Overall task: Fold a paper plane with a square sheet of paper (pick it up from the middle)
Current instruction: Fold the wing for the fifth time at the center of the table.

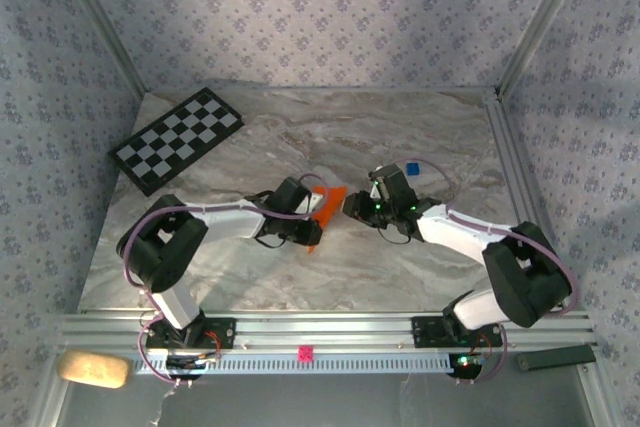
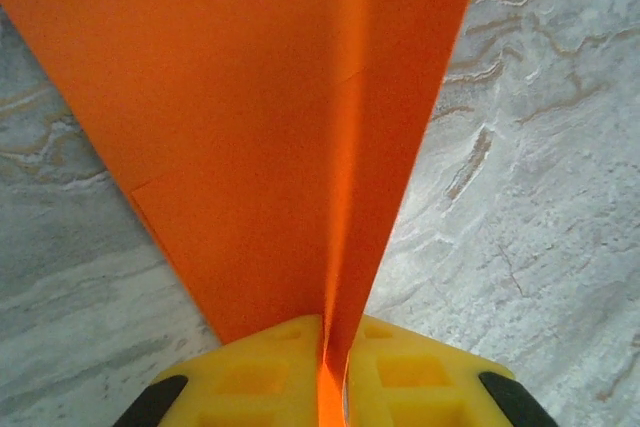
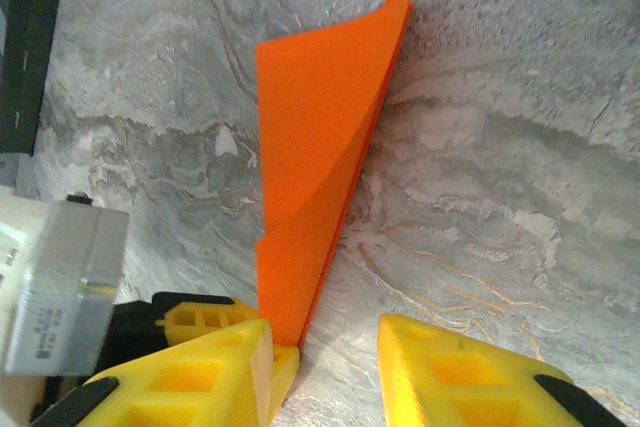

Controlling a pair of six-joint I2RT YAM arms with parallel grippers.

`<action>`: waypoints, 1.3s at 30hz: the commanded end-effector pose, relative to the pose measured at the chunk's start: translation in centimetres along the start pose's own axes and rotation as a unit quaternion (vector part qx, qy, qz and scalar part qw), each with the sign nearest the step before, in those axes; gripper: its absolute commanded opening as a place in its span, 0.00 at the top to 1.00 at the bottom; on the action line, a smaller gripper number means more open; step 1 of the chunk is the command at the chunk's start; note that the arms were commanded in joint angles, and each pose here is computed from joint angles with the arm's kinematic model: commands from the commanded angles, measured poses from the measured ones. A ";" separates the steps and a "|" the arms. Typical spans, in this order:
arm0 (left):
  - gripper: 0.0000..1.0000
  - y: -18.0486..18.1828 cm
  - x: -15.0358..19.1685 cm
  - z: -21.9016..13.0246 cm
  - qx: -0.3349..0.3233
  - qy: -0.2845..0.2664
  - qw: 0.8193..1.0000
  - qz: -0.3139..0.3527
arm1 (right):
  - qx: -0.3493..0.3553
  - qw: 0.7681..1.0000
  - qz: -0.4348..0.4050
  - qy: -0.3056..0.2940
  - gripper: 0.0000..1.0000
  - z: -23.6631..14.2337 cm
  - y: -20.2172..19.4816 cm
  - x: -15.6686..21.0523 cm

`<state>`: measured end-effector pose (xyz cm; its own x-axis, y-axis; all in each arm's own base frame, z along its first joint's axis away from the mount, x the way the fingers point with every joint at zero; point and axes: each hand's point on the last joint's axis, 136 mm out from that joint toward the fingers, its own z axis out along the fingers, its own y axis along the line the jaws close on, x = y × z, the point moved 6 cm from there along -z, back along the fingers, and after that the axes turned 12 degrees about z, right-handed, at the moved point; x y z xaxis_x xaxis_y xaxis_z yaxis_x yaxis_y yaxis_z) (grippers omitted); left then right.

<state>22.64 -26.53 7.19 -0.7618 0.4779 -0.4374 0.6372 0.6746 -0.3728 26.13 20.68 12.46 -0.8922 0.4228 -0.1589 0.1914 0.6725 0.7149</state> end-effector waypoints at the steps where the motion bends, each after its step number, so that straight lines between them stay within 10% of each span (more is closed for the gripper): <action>1: 0.85 -0.2 0.1 -0.1 0.041 -0.007 0.999 -0.017 | -0.018 1.000 -0.010 0.017 0.66 0.5 0.9 0.2; 39: 1.00 2.0 2.1 -0.9 0.142 -0.024 0.989 -0.018 | -0.067 0.991 -0.012 0.112 0.91 6.8 3.2 0.9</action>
<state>22.69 -23.91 6.14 -0.8065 0.4057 -0.4301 0.5913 0.5535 -0.5865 28.27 26.80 9.54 -0.9646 0.2608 -0.0378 0.1334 0.6070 0.7834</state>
